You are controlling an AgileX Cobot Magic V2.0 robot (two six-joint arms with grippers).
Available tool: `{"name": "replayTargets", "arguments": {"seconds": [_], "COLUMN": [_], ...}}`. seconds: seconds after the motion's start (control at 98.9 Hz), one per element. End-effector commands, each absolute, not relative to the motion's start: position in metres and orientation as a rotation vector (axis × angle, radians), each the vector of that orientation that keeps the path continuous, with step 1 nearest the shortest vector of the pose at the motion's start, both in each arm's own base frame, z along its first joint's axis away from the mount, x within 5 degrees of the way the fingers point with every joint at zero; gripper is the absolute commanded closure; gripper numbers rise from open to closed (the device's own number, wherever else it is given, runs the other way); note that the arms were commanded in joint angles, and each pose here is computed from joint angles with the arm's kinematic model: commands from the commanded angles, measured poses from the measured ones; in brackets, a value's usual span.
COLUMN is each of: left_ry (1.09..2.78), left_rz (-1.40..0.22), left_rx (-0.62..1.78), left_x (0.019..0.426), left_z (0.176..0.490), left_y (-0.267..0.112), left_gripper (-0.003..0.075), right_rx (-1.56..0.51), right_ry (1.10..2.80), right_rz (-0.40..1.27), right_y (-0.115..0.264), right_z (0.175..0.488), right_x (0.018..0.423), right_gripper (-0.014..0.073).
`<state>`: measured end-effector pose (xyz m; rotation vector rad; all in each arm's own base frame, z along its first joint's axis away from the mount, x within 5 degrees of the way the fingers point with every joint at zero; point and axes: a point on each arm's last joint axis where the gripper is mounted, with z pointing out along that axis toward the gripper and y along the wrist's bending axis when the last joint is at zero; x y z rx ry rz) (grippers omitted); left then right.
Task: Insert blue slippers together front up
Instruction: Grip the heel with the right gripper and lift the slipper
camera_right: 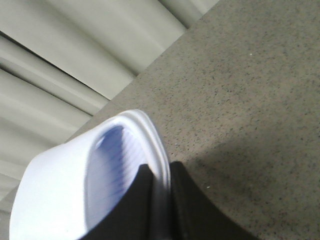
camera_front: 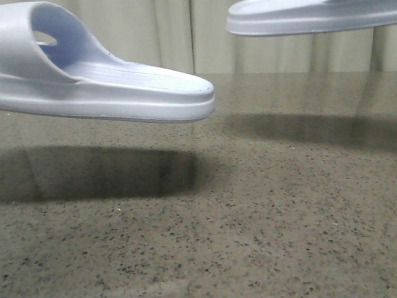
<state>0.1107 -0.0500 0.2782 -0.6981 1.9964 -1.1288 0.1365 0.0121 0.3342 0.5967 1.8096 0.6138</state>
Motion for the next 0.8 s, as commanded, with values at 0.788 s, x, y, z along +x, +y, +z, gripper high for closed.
{"name": "replayTargets", "arguments": {"seconds": [0.788], "left_ry": [1.939], "left_rz": [-1.358], "left_rx": [-0.717], "left_x": [0.108], "left_z": [0.298], "left_y": [-0.06], "left_gripper": [0.0704], "right_rx": [0.357], "right_ry": [1.899], "right_rz": [0.98], "right_y": [0.067], "right_z": [0.347], "right_x": [0.134], "right_gripper": [0.0702]}}
